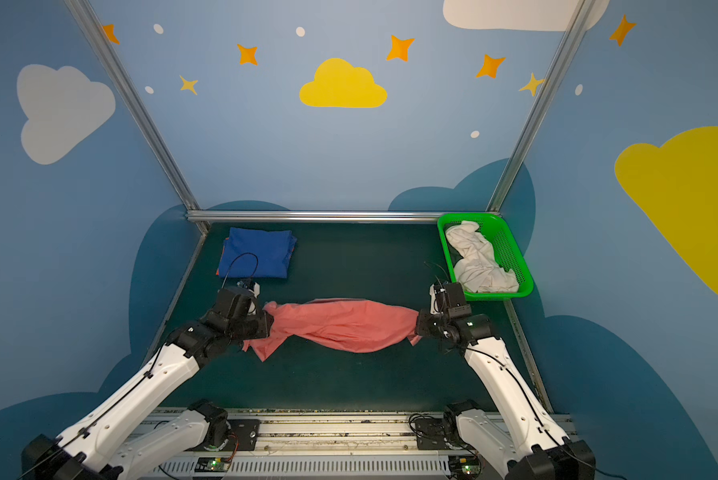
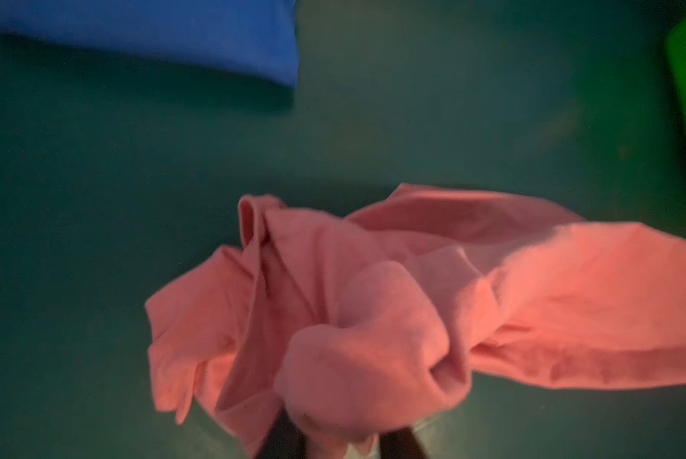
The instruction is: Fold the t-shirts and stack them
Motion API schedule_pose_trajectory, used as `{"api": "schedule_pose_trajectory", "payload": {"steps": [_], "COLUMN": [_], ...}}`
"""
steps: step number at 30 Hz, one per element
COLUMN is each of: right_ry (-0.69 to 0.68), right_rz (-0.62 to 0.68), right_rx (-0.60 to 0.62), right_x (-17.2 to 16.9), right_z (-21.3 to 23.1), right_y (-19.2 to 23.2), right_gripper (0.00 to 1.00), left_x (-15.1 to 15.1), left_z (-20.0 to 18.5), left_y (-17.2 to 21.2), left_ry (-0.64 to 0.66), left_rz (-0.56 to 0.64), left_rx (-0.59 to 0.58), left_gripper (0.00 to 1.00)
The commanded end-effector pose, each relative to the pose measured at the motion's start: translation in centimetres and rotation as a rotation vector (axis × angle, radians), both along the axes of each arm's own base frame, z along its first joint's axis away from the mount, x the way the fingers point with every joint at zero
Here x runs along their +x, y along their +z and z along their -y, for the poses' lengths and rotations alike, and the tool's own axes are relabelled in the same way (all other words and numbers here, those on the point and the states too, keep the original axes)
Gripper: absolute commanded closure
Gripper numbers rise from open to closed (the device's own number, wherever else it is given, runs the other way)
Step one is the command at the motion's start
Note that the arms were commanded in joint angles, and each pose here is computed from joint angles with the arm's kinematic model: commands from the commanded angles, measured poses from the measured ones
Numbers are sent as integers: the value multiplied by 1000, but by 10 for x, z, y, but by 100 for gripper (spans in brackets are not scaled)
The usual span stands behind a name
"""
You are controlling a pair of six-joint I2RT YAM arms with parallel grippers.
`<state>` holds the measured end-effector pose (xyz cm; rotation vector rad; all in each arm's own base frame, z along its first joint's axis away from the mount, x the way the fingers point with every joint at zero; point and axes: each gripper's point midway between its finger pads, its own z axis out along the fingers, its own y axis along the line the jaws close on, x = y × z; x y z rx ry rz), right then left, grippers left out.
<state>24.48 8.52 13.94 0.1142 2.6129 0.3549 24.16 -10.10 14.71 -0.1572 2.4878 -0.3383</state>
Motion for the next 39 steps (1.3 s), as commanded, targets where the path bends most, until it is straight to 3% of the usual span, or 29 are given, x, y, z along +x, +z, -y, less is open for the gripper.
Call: {"api": "schedule_pose_trajectory", "payload": {"steps": [1,4,8,16,20,28,31,35,37,39], "right_ry": [-9,0,13,23,26,39,42,41,40,37], "right_rz": [-24,-21,-36,-70,-70,-93,-90,-88,-88,-88], "right_rx": [16,27,41,55,58,81,87,87,89,91], "right_x": [-2,0,0,-1,-2,0,1,1,1,0], "right_z": [-1,-4,-8,-12,-13,-19,-20,-20,-20,-20], "right_y": [-2,-3,-5,-13,-14,-21,-21,-21,-22,-23], "right_gripper": [100,100,100,100,100,100,100,100,100,100], "left_x": [-6,4,26,70,71,57,58,62,63,63], "left_z": [-5,-4,12,48,54,40,31,39,41,41], "left_y": [29,54,66,0,-34,-87,-90,-78,-69,-60], "left_ry": [77,78,22,-36,-49,-41,-28,-42,-43,-36], "left_rz": [82,175,173,-157,-294,-435,-440,-396,-365,-332], "left_rx": [-93,-108,-99,14,65,184,238,189,165,146], "left_gripper": [51,38,31,30,30,29,59,85,95,95]}}
